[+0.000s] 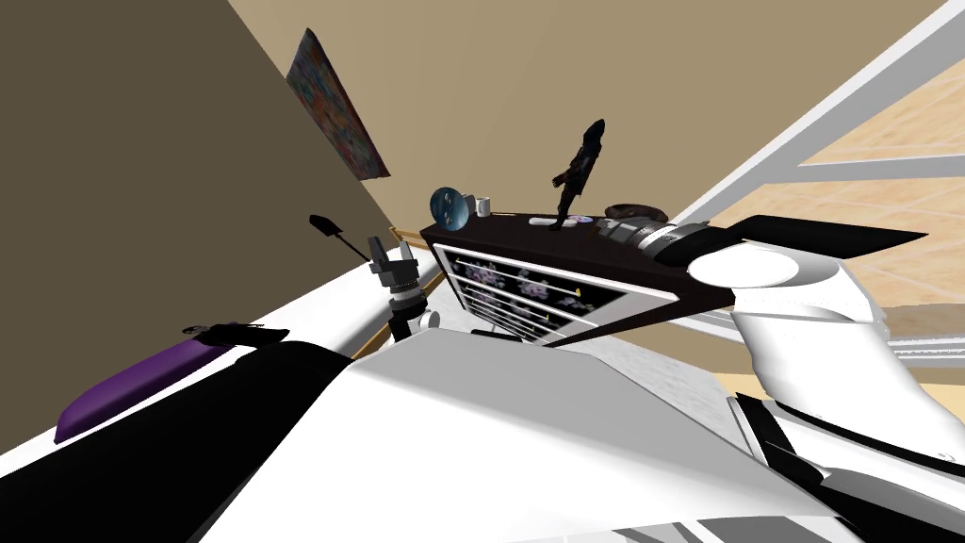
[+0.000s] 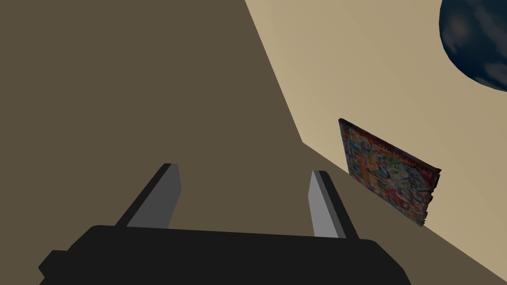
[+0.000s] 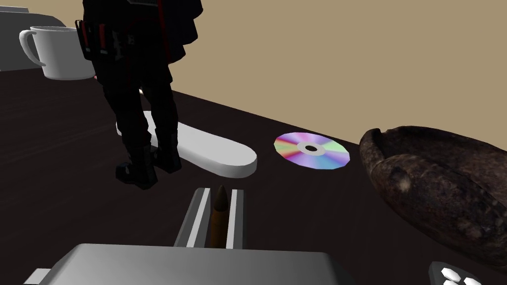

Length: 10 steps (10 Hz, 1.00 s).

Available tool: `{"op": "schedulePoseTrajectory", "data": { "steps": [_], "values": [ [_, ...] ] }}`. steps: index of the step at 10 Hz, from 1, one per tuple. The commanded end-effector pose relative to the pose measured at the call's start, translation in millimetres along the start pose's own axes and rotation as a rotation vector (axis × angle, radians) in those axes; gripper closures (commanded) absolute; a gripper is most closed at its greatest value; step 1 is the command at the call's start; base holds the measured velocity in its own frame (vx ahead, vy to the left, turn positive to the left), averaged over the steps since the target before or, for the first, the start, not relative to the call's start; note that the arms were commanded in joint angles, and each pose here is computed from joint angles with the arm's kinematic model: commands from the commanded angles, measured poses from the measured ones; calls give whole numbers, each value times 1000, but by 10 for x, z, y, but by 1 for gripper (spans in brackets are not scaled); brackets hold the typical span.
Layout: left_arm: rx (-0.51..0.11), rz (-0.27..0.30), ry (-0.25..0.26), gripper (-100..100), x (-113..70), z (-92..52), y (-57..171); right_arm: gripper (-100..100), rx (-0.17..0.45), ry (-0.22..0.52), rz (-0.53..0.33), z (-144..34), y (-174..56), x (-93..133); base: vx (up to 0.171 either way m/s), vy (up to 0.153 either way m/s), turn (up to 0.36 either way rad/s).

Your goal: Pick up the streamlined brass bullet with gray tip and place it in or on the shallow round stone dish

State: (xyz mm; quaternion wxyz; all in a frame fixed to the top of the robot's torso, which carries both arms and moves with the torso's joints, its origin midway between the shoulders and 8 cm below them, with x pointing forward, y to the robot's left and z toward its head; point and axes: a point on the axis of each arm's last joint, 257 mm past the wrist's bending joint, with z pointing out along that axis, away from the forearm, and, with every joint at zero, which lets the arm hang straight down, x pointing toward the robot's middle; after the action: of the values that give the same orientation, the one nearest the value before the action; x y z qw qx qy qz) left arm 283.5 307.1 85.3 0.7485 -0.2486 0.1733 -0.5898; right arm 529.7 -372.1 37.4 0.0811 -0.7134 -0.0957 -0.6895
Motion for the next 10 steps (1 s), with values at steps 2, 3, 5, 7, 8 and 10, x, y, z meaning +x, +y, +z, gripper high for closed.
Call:
{"op": "schedulePoseTrajectory", "data": {
  "steps": [2,3,5,7,8,10],
  "values": [
    [0,0,0,0,0,0,0,100,0,0,0,0,0,0,0,0,0],
    [0,0,0,0,0,0,0,0,0,0,0,0,0,0,0,0,0],
    [0,0,0,0,1,1,0,100,-25,3,0,0,128,95,-123,-100,237],
    [0,0,0,0,0,1,0,100,-48,9,0,-6,243,203,-175,-155,214],
    [0,0,0,0,0,1,0,100,-57,12,1,-9,286,246,-158,-166,212],
    [0,0,0,0,1,1,0,100,-86,21,2,-27,426,390,-218,-162,300]
  ]
}}
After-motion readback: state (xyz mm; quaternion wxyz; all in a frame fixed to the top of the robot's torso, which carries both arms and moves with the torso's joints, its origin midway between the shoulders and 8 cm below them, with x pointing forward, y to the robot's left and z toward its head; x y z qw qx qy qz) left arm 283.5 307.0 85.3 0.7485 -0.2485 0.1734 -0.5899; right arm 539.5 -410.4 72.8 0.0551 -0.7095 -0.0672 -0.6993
